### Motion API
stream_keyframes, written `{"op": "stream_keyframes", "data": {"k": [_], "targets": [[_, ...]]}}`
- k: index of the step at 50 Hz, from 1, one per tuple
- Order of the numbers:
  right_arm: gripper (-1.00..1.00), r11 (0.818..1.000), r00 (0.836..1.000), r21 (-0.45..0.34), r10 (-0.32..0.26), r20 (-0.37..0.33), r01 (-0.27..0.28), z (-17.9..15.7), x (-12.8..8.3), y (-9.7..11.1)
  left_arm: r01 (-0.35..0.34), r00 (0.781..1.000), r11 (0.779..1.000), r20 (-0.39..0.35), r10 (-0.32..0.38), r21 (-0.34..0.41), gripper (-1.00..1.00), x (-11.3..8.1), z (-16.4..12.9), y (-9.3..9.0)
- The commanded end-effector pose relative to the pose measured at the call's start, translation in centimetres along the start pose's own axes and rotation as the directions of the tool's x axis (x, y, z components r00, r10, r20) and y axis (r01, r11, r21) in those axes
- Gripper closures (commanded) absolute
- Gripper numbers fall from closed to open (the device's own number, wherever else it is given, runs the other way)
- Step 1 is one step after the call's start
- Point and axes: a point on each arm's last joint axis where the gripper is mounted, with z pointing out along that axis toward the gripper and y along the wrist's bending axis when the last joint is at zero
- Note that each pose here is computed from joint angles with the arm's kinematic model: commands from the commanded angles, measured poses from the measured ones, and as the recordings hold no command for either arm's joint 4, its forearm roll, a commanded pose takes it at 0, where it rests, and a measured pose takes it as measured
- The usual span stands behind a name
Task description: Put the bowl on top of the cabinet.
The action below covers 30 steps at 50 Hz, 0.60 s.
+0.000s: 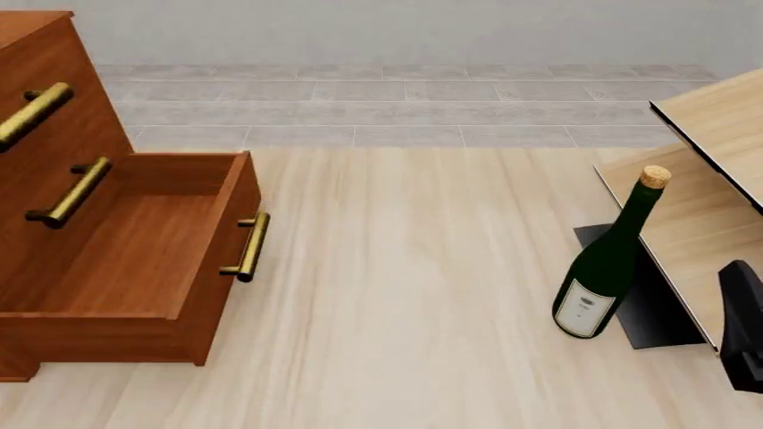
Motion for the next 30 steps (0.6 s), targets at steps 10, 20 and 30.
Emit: {"op": "stream_keyframes", "data": {"k": [10, 20, 30], "targets": [[-1.00, 1.000, 1.000, -0.001, 0.002, 0.002, -0.002, 0.0, 0.0, 0.0, 0.154, 0.978, 0.978, 0.165, -0.130, -0.141, 1.00, -4.7, 0.5, 3.9], [-1.00, 1.000, 1.000, 0.002, 0.006, 0.004, -0.006, 0.0, -0.1, 0.0, 0.214, 0.964, 0.951, 0.208, -0.168, -0.222, 1.00, -6.7, 1.8, 6.4], [-1.00, 1.000, 1.000, 0.001, 0.007, 0.004, -0.007, 0.0, -0.2, 0.0, 0.231, 0.965, 0.930, 0.188, -0.182, -0.286, 1.00, -7.2, 3.6, 8.2]]}}
